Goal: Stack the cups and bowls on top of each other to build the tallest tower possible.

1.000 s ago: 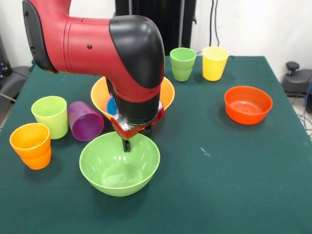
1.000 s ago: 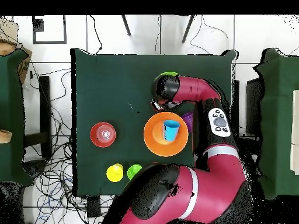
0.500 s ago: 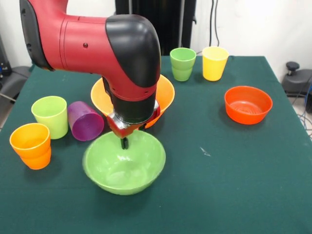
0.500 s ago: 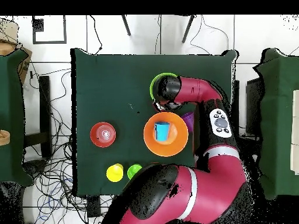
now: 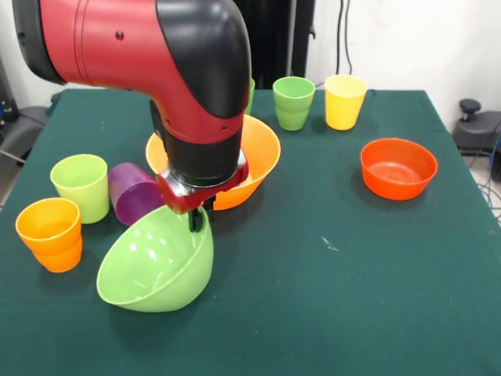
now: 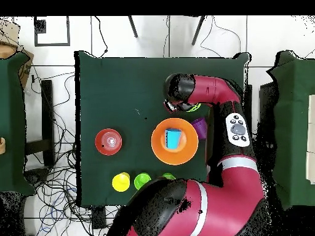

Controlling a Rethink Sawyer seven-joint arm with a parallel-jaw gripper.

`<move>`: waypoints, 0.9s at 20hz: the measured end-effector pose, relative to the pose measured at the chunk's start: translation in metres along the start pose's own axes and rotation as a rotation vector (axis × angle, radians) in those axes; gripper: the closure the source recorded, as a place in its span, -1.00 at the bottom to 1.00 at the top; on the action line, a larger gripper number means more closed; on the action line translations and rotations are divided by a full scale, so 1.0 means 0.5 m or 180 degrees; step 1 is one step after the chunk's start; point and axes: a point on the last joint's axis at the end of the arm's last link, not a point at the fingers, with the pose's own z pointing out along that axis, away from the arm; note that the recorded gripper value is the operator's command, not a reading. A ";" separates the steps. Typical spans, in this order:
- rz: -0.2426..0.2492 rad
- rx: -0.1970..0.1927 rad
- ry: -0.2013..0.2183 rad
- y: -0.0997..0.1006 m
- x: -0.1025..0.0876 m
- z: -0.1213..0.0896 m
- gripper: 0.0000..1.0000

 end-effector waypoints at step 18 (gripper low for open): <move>0.0004 0.0021 0.0022 -0.001 0.002 -0.003 1.00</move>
